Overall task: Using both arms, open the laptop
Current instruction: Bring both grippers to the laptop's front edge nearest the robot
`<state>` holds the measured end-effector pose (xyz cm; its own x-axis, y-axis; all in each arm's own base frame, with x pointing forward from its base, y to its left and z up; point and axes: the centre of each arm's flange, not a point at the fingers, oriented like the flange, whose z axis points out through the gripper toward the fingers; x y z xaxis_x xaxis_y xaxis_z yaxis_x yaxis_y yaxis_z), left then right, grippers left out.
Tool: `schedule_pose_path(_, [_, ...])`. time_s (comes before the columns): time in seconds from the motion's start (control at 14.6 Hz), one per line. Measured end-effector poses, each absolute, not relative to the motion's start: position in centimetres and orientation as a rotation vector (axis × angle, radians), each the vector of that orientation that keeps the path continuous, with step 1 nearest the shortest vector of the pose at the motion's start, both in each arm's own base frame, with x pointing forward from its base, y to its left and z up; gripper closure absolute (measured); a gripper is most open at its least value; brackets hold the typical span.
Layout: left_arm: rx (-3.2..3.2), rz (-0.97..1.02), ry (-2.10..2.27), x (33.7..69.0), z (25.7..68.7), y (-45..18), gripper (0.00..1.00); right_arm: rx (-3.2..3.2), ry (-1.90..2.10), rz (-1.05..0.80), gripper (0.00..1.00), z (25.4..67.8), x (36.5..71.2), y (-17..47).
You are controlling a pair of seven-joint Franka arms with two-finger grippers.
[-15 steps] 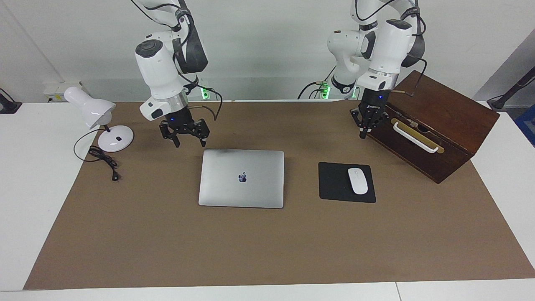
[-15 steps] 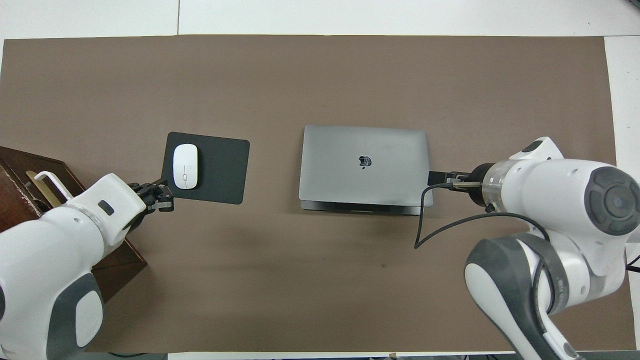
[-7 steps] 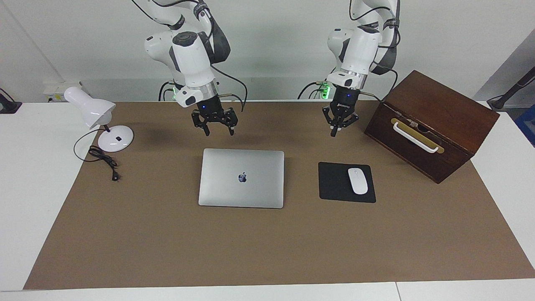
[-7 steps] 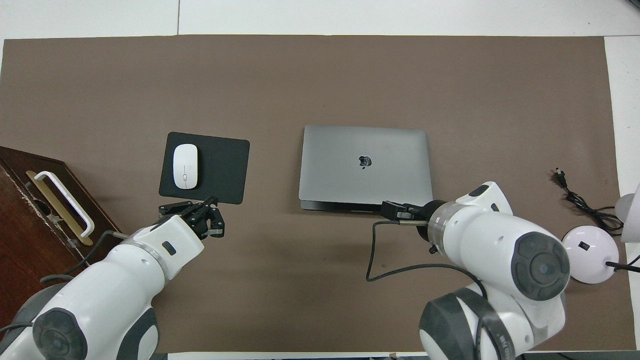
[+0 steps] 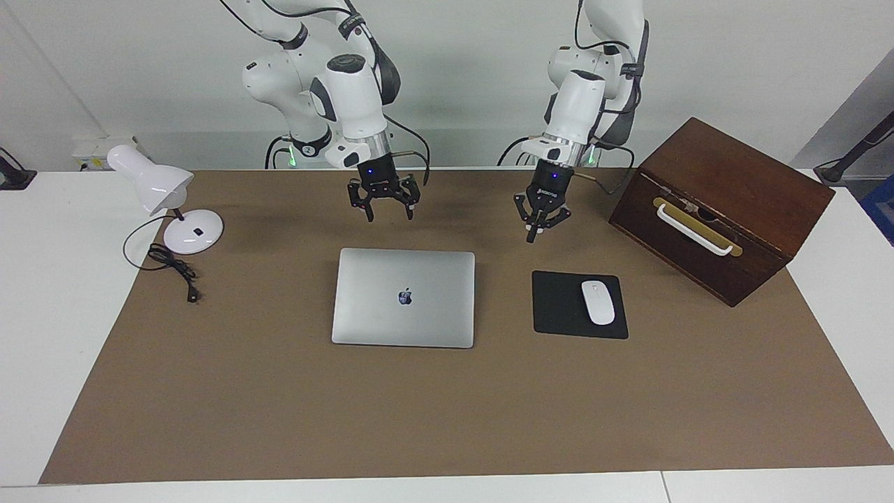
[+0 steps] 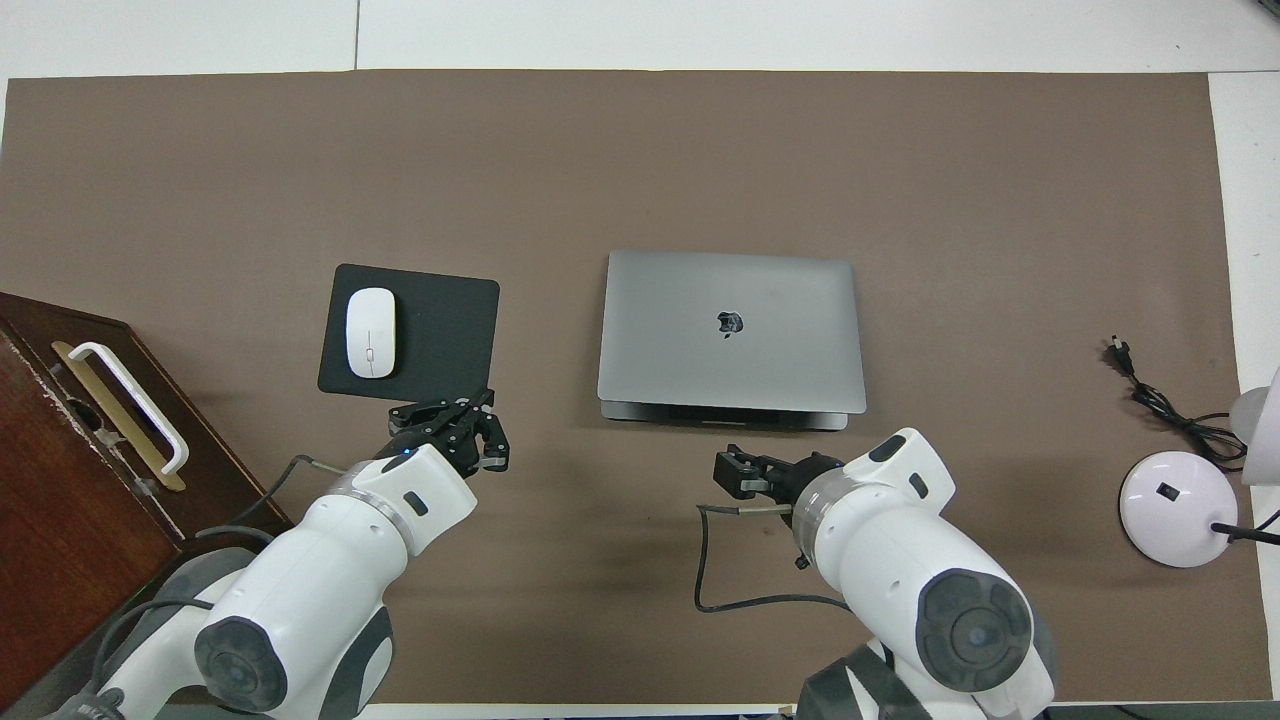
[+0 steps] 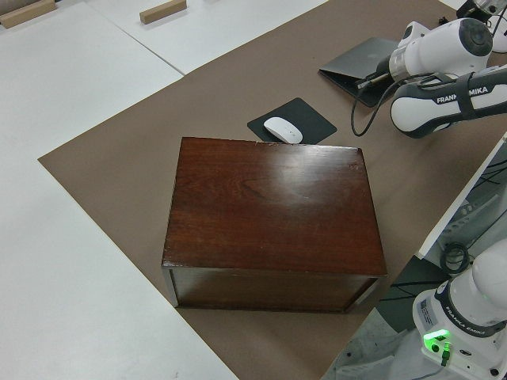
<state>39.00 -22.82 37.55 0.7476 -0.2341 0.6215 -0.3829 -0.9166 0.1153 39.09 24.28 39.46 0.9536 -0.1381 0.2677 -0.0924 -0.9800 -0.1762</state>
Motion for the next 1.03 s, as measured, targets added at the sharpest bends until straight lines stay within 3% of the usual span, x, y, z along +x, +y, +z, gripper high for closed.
schedule_pose_path(0.48, [2.603,1.035,-0.515,38.0,34.0,-26.0,0.99,-3.017,0.047,-0.455,0.00,38.0,37.6,24.9])
schedule_pose_path(1.03, [2.578,0.968,-0.641,34.8,31.9,-29.2,0.99,-3.011,0.044,-0.435,0.00,34.6,38.0,25.4])
